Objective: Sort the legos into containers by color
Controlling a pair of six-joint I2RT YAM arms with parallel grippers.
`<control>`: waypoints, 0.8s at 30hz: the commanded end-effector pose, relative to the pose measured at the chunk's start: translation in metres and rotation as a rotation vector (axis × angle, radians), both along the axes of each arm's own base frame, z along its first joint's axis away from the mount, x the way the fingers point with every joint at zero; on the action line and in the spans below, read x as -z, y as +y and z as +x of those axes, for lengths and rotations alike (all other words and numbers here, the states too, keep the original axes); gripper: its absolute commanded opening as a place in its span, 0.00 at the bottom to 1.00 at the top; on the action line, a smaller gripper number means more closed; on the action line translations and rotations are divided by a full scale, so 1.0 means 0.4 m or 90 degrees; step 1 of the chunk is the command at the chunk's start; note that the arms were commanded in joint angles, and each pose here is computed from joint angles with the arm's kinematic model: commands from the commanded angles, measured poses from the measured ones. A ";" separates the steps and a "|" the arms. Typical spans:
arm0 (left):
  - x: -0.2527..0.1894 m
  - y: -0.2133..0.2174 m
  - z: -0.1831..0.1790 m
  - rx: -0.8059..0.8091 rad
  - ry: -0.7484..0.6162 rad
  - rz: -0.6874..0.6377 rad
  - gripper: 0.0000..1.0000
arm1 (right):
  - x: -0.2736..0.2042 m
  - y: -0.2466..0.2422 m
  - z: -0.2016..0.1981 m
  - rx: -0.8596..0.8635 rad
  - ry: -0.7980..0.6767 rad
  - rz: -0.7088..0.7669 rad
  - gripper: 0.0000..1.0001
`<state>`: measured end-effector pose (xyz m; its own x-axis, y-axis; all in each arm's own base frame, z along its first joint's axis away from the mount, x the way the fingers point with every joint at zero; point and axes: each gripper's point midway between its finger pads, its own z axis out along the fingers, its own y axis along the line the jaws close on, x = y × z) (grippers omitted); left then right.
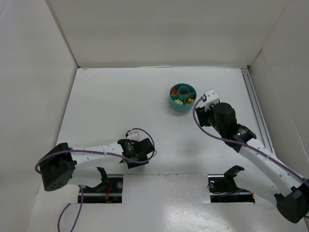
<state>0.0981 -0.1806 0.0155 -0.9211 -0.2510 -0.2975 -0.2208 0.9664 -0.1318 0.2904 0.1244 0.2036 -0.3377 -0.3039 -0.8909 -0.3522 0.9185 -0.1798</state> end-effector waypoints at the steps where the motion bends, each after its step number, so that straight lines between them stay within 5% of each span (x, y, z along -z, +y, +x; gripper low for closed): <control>1: 0.009 0.010 0.004 0.004 -0.007 0.036 0.42 | 0.011 -0.020 -0.013 0.028 0.006 -0.001 0.66; 11: 0.002 -0.018 0.007 0.023 -0.015 0.050 0.08 | 0.010 -0.040 -0.024 0.046 0.003 -0.003 0.66; 18: -0.051 -0.064 0.068 0.039 -0.079 0.043 0.04 | 0.001 -0.049 -0.029 0.053 -0.004 -0.002 0.66; 24: -0.218 -0.155 0.246 0.059 -0.228 0.049 0.04 | -0.008 -0.105 -0.048 0.111 -0.029 0.011 0.67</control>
